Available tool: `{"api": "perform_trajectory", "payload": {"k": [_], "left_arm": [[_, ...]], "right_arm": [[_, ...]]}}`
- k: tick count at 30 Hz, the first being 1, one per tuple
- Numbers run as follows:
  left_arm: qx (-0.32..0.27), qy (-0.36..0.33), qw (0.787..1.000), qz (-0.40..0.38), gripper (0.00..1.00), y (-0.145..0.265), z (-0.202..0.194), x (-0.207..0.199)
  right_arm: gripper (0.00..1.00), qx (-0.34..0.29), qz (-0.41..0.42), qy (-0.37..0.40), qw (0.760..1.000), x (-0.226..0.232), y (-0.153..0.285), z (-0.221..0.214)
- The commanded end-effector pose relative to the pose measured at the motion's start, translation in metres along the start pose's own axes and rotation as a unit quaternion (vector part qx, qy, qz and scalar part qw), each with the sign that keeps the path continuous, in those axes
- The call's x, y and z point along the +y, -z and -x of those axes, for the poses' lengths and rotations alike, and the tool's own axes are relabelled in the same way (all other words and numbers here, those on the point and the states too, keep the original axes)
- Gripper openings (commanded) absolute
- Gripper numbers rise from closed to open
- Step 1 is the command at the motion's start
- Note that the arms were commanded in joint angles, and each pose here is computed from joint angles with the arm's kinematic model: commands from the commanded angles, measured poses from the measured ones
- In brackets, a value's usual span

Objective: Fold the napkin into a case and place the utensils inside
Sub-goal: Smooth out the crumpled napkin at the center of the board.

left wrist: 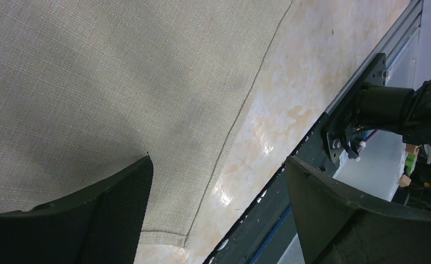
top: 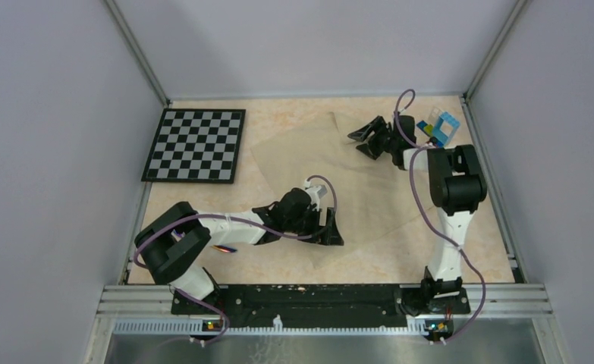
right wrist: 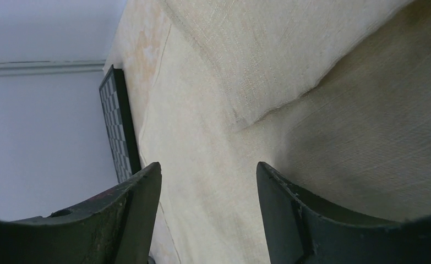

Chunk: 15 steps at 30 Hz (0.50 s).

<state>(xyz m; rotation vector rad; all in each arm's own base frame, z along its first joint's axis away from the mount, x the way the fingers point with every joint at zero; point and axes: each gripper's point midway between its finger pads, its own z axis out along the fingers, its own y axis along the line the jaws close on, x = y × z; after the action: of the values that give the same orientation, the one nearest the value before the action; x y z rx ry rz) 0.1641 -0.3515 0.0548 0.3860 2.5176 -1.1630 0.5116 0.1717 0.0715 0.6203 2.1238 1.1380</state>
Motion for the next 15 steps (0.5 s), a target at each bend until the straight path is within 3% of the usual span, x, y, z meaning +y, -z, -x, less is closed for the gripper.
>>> {"api": "perform_trajectory", "payload": {"k": [1, 15], "left_arm": [[-0.019, 0.004, 1.000, -0.007, 0.93, -0.004, 0.007, -0.003], [0.005, 0.025, 0.998, 0.060, 0.94, -0.009, -0.016, 0.033]], "right_arm": [[0.63, -0.032, 0.034, -0.032, 0.998, 0.016, -0.014, 0.001], [0.54, -0.097, -0.016, -0.100, 0.990, -0.017, -0.048, 0.021]]}}
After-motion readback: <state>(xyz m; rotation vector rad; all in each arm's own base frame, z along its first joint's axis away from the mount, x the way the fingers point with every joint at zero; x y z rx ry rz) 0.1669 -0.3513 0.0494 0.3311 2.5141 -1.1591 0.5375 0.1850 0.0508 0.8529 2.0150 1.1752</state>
